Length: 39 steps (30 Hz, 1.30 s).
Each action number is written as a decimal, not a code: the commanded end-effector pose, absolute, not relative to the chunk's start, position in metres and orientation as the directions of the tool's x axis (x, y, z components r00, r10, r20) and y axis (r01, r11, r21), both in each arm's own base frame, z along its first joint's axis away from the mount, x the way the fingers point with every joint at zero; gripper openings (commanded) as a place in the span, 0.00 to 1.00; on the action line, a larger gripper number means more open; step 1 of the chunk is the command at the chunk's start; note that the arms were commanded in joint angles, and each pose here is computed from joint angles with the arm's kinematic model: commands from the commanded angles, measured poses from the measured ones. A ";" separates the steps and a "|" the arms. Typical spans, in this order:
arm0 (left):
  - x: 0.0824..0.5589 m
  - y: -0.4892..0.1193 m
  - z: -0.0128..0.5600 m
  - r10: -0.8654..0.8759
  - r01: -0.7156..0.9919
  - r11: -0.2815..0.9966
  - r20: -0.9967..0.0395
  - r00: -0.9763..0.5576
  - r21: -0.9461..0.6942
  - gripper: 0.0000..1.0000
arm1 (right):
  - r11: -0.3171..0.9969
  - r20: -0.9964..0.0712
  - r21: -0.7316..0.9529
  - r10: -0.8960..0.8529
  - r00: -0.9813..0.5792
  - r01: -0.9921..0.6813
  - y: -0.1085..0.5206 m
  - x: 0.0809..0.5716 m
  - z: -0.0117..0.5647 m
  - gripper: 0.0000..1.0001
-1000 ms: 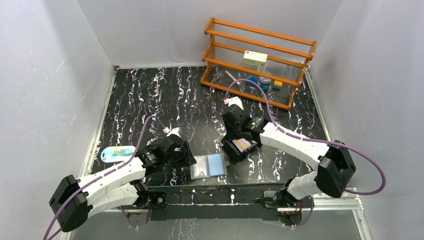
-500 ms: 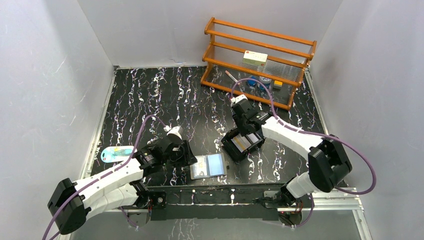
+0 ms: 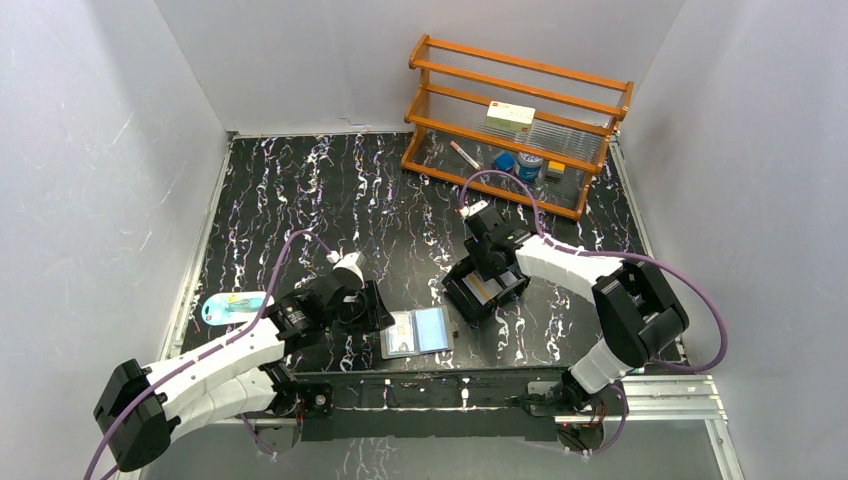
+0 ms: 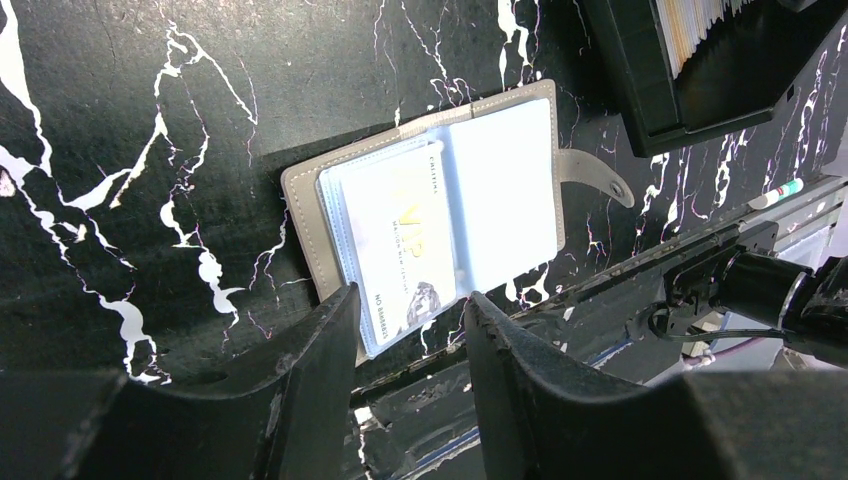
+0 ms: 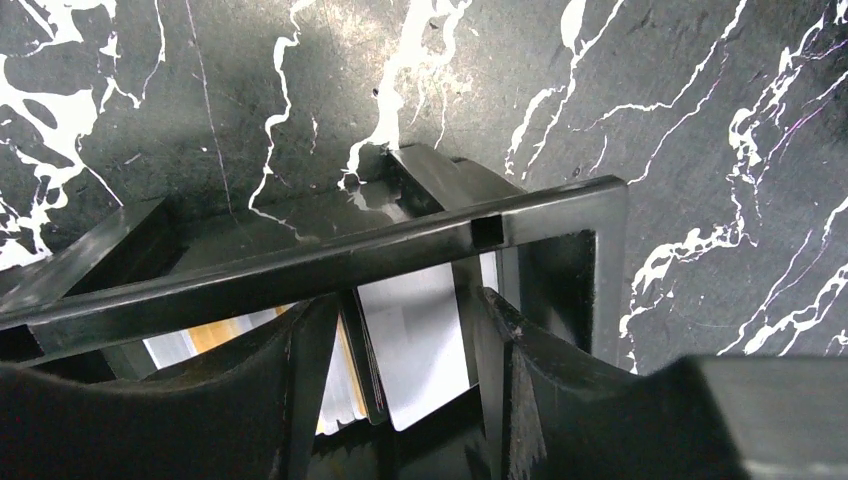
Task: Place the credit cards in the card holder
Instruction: Pick up the credit card from the storage box.
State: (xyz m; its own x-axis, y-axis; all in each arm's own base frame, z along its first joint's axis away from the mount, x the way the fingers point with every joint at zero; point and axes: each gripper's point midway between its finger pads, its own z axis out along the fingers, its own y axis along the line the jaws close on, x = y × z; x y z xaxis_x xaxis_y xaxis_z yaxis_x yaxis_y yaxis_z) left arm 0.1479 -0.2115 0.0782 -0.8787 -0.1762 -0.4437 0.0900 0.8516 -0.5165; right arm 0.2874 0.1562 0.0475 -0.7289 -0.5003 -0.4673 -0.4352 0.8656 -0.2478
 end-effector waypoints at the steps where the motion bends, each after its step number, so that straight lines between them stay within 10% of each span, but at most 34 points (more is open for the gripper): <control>1: 0.147 -0.211 0.080 -0.172 0.102 0.848 -0.451 -0.876 -0.520 0.42 | 0.873 -0.516 -0.209 -0.482 -0.708 -0.441 0.164 0.298 0.043 0.60; 39: 0.145 -0.212 0.076 -0.173 0.089 0.849 -0.433 -0.885 -0.521 0.42 | 0.877 -0.520 -0.061 -0.435 -0.735 -0.476 0.178 0.275 0.073 0.25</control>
State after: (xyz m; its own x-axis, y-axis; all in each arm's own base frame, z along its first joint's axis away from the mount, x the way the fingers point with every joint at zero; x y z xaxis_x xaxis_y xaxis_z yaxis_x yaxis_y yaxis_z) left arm 0.1474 -0.2121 0.0772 -0.8818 -0.1774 -0.4369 0.0852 0.8513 -0.5177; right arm 0.2782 0.1744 0.0562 -0.7261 -0.4581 -0.5128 -0.4871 0.8690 -0.0868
